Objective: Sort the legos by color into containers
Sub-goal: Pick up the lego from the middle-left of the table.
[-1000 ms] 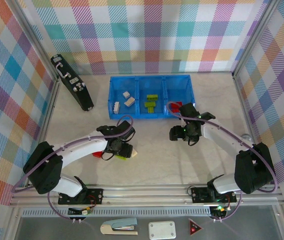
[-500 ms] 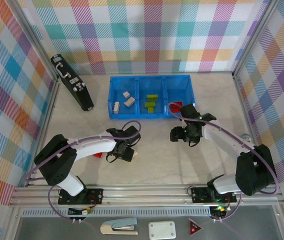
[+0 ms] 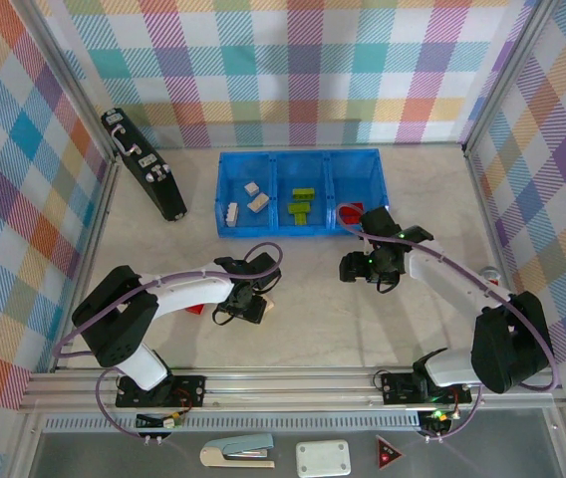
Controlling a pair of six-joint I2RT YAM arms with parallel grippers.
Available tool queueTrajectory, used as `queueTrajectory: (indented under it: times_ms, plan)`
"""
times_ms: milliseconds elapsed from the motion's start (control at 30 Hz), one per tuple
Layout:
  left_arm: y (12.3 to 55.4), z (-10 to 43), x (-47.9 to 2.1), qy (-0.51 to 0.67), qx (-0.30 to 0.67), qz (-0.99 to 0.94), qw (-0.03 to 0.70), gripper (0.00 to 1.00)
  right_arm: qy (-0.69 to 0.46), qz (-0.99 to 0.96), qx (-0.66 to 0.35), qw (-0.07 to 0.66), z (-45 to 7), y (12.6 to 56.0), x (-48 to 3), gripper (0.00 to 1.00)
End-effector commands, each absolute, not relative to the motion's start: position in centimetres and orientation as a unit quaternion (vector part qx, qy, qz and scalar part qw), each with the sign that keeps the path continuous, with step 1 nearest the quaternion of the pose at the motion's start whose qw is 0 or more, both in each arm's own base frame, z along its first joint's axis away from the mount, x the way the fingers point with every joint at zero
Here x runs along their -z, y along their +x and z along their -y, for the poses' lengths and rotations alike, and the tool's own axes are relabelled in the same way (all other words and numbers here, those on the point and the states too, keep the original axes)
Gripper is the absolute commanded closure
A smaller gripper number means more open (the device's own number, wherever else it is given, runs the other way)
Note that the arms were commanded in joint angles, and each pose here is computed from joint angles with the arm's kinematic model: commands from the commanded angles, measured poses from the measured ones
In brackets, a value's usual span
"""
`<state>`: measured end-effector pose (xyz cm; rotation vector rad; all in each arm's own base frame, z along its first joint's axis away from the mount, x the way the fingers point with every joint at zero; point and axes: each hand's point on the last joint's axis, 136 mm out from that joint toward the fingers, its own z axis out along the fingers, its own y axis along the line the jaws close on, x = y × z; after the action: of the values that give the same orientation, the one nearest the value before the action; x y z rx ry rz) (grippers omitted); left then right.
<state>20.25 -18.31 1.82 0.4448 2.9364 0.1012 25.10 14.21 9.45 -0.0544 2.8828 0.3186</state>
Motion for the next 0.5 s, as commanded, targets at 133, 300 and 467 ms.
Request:
queueTrajectory:
  times_ms: [133, 300, 467]
  plan:
    - [21.8, 17.4, -2.1, 0.15, -0.061, -0.981, 0.107, 0.37, -0.016, -0.988, -0.11, 0.111, -14.0, 24.0, -9.4, 0.25]
    - [22.9, 17.6, -2.0, 0.15, -0.05, -0.982, 0.105, 0.4, -0.014, -0.987, -0.108, 0.114, -13.8, 23.9, -9.7, 0.25]
    - [24.0, 18.2, -2.2, 0.156, -0.043, -0.981, 0.107, 0.46, -0.012, -0.988, -0.107, 0.115, -13.7, 23.7, -9.9, 0.25]
